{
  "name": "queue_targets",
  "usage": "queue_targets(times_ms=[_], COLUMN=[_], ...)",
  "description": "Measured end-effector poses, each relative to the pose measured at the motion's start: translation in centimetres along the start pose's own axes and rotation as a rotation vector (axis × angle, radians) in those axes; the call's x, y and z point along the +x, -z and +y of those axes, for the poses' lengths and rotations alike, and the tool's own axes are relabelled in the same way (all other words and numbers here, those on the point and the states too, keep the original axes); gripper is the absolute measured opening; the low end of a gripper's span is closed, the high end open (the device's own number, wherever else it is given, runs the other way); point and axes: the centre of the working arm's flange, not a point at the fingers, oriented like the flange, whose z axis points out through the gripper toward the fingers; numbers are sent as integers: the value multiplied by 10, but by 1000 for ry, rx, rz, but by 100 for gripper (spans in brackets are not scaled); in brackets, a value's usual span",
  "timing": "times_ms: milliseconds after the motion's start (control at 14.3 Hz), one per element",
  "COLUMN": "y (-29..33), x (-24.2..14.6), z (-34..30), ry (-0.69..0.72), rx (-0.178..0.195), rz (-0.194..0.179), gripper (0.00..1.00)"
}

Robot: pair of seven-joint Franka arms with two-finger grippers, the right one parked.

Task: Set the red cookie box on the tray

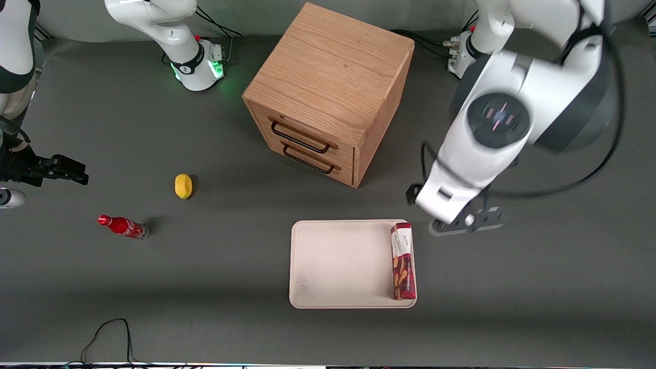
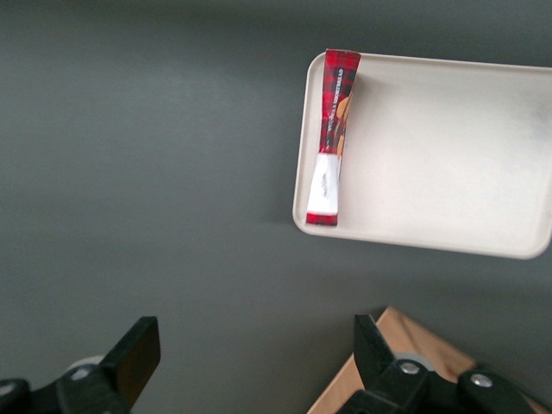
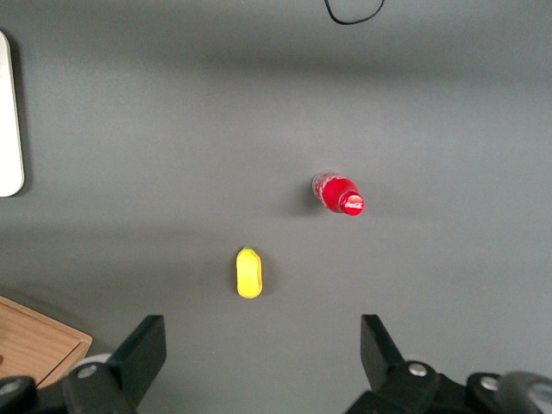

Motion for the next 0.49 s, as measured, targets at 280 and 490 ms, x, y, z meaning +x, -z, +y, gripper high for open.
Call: queue_targets(times_ms=[280, 490], y=[50, 24], x=[-32, -26], z=[-37, -74], ry=[-30, -7], rx=[9, 8], rz=[27, 57], gripper=[100, 100])
